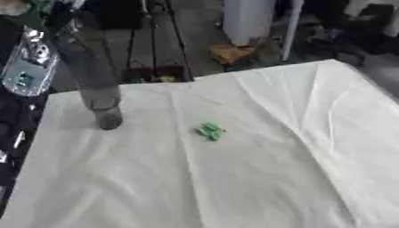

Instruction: Arrange flowers into the vase.

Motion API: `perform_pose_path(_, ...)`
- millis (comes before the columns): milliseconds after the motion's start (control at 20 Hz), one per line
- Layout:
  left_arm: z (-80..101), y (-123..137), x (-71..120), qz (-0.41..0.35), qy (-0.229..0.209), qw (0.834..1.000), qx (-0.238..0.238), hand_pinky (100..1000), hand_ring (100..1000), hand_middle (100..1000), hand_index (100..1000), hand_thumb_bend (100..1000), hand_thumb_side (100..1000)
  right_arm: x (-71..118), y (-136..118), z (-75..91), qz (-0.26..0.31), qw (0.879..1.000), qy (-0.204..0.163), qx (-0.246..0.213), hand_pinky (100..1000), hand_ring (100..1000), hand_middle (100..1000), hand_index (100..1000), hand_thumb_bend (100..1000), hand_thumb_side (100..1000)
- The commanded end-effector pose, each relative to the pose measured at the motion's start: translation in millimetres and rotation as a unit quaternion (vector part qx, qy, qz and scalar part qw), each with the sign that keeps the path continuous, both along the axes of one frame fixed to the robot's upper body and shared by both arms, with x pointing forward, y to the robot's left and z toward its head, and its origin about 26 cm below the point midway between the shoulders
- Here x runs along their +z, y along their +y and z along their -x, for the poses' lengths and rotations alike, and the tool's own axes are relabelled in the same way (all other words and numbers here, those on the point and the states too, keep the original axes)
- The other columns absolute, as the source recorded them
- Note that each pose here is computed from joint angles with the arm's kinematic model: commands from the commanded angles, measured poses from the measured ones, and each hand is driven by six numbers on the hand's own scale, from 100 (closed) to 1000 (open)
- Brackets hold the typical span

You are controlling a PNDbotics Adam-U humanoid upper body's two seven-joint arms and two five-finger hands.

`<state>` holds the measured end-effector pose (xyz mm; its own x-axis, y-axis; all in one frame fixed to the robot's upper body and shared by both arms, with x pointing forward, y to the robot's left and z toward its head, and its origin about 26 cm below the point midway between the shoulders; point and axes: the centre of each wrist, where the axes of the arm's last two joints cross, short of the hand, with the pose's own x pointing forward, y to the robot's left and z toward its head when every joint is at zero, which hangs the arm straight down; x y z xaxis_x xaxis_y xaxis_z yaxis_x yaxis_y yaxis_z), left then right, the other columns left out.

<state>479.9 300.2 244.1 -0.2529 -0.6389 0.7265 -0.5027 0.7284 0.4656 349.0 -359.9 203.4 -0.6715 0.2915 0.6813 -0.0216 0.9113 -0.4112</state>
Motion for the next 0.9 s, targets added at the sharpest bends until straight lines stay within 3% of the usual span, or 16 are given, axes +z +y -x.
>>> perform_pose_path(50, 0.6, 8.1, 21.6, -0.025, -0.008, 1.0, 0.014, 708, 684, 673, 743, 1000, 732, 10.0, -3.6, 0.5, 0.005, 1.0, -0.011, 0.0, 799, 836, 874, 953, 172, 496)
perform_pose_path(900, -9.0, 22.3, 5.7, -0.079, 0.126, 0.986, 0.082, 796, 764, 767, 827, 1000, 779, 7.5, -5.4, 0.5, 0.007, 1.0, -0.005, 0.0, 800, 837, 875, 952, 170, 498)
